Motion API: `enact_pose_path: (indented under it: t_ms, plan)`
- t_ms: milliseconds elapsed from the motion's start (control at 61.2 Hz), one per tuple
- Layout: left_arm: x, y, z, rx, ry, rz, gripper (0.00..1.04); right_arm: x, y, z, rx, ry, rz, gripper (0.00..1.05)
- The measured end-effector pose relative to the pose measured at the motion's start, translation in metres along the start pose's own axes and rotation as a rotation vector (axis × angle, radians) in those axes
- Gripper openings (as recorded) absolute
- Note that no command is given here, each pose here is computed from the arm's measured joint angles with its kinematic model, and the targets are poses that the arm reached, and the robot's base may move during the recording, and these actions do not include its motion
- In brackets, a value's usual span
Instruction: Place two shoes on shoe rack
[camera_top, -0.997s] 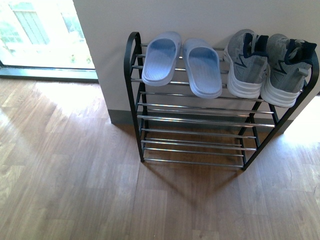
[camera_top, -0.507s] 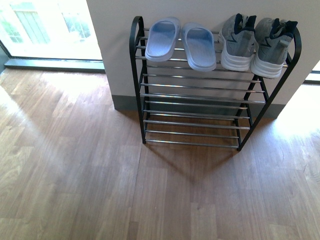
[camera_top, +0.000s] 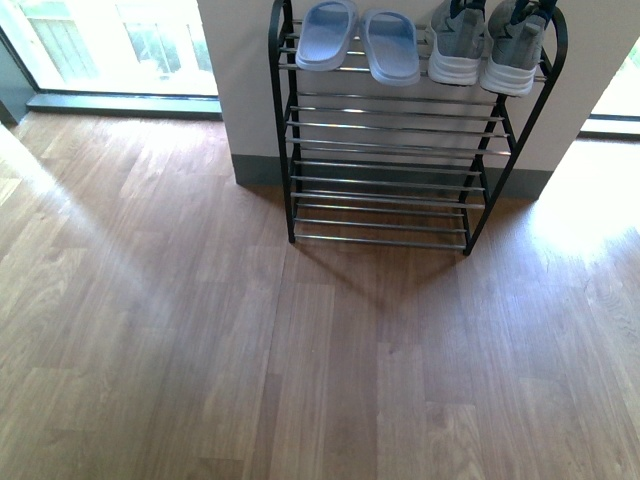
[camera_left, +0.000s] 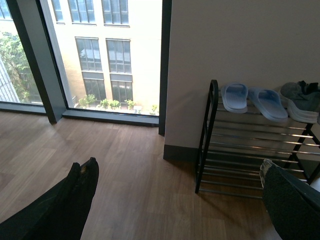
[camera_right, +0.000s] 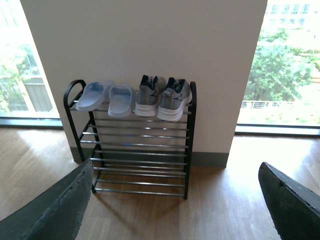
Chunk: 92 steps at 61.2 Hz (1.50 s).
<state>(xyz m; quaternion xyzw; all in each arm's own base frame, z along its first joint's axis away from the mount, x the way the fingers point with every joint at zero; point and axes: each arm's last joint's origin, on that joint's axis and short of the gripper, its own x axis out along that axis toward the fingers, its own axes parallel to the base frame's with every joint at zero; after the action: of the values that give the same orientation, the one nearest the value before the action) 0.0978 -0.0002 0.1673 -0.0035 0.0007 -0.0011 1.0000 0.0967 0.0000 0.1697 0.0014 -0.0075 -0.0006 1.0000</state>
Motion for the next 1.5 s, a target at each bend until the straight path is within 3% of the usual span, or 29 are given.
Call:
enact_pose_path:
  t_ms: [1504]
  plan:
    - [0.0000,0.0000,0.0000,0.000,0.000,0.000,0.95,-0.0001,0.0000,0.0001,0.000,-0.001,0.000,0.96]
